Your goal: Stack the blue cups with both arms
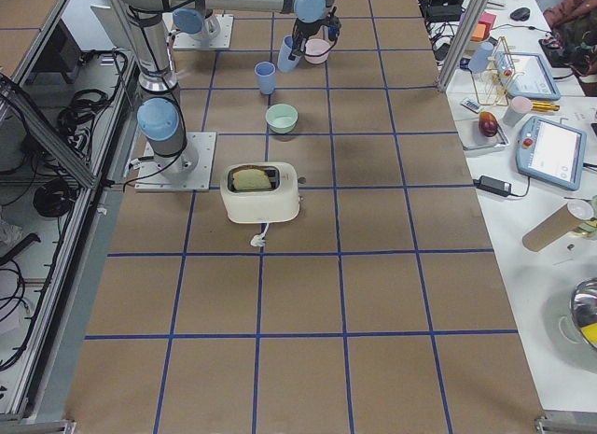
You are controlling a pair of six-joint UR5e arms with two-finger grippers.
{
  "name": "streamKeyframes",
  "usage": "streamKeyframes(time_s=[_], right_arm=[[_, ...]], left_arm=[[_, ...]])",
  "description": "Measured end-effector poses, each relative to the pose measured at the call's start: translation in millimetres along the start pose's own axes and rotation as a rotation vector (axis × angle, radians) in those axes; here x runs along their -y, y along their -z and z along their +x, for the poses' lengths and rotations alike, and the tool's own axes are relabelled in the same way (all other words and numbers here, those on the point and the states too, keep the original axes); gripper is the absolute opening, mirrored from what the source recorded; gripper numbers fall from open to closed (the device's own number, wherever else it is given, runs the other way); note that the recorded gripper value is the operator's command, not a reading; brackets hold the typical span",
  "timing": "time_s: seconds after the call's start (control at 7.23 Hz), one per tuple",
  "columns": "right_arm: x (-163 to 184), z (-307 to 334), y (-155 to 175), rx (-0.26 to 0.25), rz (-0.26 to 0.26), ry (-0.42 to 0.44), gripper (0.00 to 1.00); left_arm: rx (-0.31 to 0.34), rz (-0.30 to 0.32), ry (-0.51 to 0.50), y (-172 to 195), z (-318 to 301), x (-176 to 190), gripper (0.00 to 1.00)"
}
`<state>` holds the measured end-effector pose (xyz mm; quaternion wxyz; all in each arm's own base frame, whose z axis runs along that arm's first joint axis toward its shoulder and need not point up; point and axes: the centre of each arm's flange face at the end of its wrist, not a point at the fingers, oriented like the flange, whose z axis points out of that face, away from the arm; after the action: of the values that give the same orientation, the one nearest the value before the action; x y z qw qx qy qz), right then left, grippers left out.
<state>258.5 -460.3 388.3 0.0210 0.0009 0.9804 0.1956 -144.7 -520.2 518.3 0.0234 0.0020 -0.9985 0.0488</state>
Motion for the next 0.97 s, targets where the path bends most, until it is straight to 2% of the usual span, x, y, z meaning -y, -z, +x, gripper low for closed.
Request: streamKeyframes(time_s=[0.14,0.41,0.55,0.97], right_arm=[[-7,-14,-8,-0.011,-0.001,0.004,0.00],[-13,-37,-37,-0.019,0.045,0.001,0.00],[-14,-42,-49,-0.008,0.057,-0.010,0.00],[-29,-46,-45,0.037,0.064,-0.049,0.00]], left_arm=[[0.001,0.013,-0.005,-2,0,-1,1.00],[0.002,0.018,-0.004,-4,-1,-2,1.00],[0.003,0.018,-0.003,-4,-1,-2,1.00],[0.003,0.021,-0.003,-3,0,-3,1.00]])
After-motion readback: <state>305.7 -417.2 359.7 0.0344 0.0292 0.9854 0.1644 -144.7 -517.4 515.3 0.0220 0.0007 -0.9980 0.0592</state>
